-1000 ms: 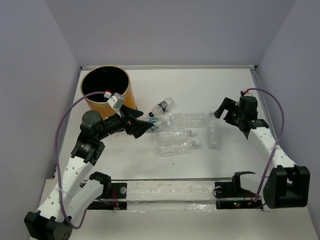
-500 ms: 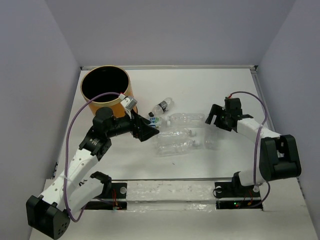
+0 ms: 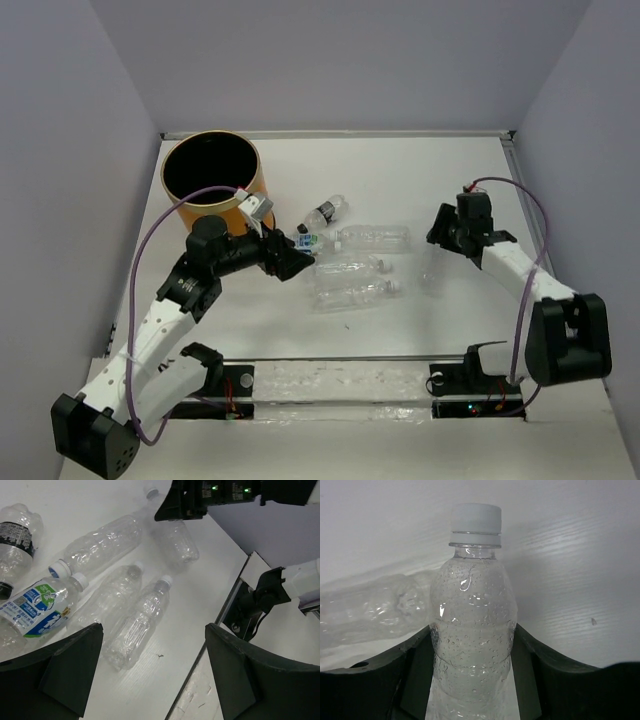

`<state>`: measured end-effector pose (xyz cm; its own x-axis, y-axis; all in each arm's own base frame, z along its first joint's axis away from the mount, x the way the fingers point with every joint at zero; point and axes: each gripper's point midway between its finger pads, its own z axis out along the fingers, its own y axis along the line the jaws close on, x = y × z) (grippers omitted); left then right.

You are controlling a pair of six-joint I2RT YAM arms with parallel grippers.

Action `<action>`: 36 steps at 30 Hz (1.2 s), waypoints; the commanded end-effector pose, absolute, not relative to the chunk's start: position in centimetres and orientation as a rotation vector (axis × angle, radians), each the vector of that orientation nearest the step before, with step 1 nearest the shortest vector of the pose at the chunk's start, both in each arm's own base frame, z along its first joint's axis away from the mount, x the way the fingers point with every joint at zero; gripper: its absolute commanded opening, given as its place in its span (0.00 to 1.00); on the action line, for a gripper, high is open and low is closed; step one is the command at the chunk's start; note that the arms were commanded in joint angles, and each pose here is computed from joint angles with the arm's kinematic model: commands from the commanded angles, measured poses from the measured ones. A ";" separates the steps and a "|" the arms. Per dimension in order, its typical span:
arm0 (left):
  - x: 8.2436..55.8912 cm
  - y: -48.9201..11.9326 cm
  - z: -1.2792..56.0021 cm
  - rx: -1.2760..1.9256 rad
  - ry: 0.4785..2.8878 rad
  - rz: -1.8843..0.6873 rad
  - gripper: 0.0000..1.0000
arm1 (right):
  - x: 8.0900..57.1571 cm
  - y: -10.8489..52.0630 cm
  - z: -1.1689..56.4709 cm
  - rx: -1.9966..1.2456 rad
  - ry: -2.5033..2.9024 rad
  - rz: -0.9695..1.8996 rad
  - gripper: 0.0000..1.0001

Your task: Put the plastic bottles in the bin

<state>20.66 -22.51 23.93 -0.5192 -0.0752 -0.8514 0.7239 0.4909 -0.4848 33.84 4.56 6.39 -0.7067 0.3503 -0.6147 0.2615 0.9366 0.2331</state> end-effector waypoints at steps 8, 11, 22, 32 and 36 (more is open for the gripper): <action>21.3 -15.9 38.8 0.266 1.419 -0.799 0.91 | 36.2 19.8 37.8 0.021 1.653 0.593 0.41; 20.6 -12.4 42.2 0.120 1.335 -0.702 0.91 | 37.4 27.6 42.6 -0.141 1.548 0.723 0.41; 20.0 -8.3 38.5 -0.117 1.464 -0.590 0.91 | 38.5 46.7 52.7 -0.463 1.130 1.118 0.41; 20.6 -7.3 31.9 -0.309 1.643 -0.570 0.91 | 40.9 53.7 47.9 -0.453 1.099 1.155 0.50; 21.0 -8.3 28.6 -0.366 1.730 -0.609 0.91 | 40.5 54.8 45.6 -0.496 1.152 1.169 0.78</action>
